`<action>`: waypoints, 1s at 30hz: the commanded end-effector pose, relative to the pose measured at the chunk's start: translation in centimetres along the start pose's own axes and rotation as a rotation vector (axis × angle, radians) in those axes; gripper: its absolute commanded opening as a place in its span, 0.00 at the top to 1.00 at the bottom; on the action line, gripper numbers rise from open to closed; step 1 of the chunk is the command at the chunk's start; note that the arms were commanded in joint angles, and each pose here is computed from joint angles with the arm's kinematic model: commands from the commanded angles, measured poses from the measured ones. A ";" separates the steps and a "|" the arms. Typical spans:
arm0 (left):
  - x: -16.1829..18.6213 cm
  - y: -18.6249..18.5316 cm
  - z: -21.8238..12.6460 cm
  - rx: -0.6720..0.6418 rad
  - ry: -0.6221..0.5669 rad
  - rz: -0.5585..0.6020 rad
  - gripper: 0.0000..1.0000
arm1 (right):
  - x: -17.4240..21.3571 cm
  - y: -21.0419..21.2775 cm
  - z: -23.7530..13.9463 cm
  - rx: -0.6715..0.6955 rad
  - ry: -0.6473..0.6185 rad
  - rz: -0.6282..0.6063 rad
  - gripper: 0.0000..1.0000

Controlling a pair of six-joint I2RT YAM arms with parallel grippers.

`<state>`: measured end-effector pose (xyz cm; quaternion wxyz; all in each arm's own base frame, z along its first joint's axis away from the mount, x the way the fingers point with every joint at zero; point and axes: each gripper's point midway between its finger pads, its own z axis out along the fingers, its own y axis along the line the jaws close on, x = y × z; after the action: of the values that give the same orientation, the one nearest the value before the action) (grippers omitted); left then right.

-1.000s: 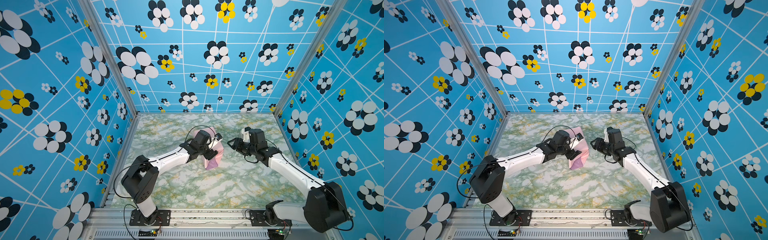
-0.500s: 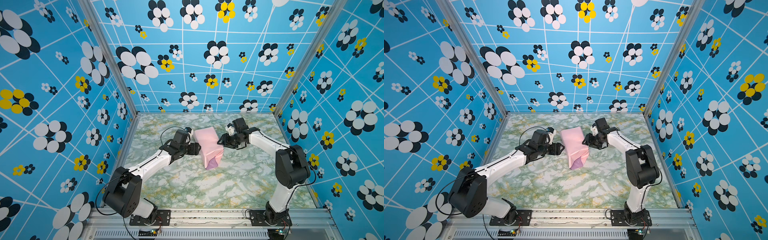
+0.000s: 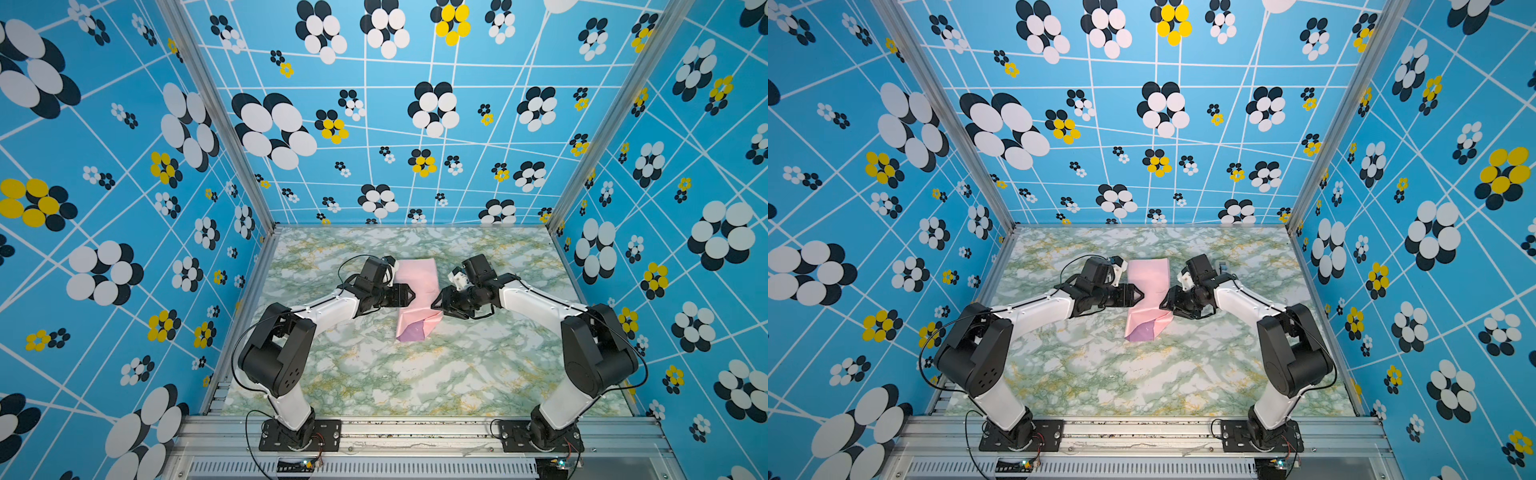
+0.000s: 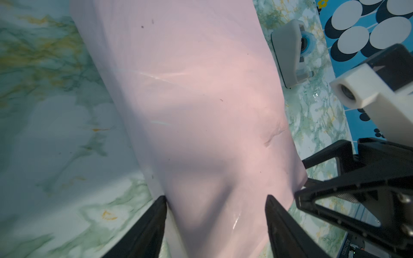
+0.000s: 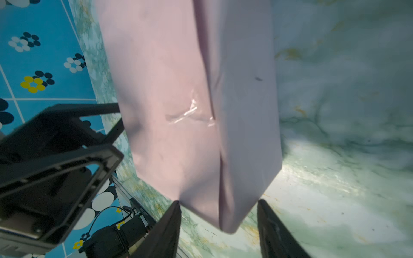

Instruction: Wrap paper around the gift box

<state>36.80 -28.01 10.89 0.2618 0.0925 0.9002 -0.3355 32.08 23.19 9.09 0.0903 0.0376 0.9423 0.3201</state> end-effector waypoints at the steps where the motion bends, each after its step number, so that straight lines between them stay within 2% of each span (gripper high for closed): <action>1: -1.0 -1.1 -1.0 0.015 -0.024 0.074 0.27 | -1.3 -0.2 -1.6 0.043 -0.099 0.002 0.38; 5: 0.1 -0.1 -3.5 0.008 -0.077 0.078 0.26 | -2.5 0.4 -2.2 0.060 -0.091 -0.048 0.35; 10: 4.1 1.0 -5.2 0.005 -0.110 0.113 0.29 | -3.6 -0.1 -1.8 0.157 -0.023 -0.125 0.35; 16: 7.8 0.6 -4.5 0.021 -0.064 0.167 0.30 | -3.7 -1.2 -0.1 0.205 0.063 -0.147 0.39; 19: 9.0 0.9 -3.6 0.004 -0.036 0.185 0.31 | -3.4 -1.8 0.5 0.220 0.086 -0.137 0.44; 25: 9.3 2.1 -1.7 -0.053 -0.018 0.172 0.38 | -2.4 -3.2 1.2 0.253 0.119 -0.126 0.58; 30: 9.1 2.5 -0.5 -0.086 -0.012 0.169 0.42 | -2.1 -3.7 1.4 0.262 0.127 -0.123 0.62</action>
<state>28.25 -25.09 4.01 0.2715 0.1532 0.9080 -0.2799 35.96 22.47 8.20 0.0806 -0.0353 0.9689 0.2312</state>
